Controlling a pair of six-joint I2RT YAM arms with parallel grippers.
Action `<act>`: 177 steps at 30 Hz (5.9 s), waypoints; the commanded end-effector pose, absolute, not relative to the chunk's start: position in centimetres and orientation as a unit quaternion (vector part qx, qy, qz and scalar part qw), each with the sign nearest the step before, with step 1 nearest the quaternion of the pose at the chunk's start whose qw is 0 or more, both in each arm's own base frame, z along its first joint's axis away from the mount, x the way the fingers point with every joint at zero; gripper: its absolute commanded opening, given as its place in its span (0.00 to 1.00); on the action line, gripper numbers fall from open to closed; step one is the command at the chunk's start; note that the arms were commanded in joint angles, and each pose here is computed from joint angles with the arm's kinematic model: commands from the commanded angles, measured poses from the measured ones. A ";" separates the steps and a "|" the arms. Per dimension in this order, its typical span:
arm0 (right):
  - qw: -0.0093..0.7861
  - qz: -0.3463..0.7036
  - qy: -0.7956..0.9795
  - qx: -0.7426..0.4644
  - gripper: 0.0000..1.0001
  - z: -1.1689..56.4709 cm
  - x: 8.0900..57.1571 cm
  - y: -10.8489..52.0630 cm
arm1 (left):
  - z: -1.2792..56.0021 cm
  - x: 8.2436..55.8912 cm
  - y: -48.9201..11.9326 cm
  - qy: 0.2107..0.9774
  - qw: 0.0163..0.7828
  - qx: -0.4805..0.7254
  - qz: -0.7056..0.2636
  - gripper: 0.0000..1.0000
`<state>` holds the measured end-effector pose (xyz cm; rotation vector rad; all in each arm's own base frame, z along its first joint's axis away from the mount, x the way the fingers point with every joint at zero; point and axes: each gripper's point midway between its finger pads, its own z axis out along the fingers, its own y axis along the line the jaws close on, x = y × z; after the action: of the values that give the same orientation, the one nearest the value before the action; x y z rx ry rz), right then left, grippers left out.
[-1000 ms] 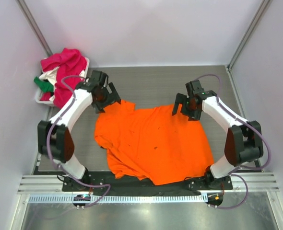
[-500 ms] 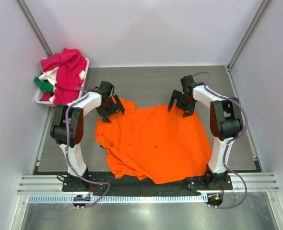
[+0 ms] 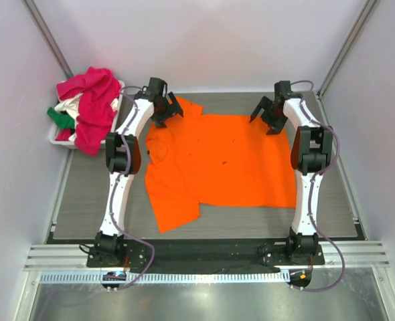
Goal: Fold and stack the t-shirts
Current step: Flatten the tshirt out, then fold the tshirt
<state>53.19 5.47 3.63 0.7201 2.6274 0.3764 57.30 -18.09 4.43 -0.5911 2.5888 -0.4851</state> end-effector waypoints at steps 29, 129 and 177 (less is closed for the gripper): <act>0.280 0.075 0.916 0.279 1.00 14.7 30.2 2.3 | 11.5 25.4 -14.3 0.940 0.227 -0.207 -0.150 0.97; 0.224 0.100 0.887 0.391 0.01 11.4 36.0 -4.0 | 19.1 39.1 -13.2 0.957 0.261 -0.123 -0.039 0.00; 0.161 0.055 0.902 0.396 0.47 1.6 33.9 -4.0 | 4.6 32.1 -9.8 0.904 0.247 -0.316 -0.150 0.73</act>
<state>32.21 -3.13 1.91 1.1519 2.6196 0.1790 29.43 -9.83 3.34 -0.8281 2.6087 -0.3716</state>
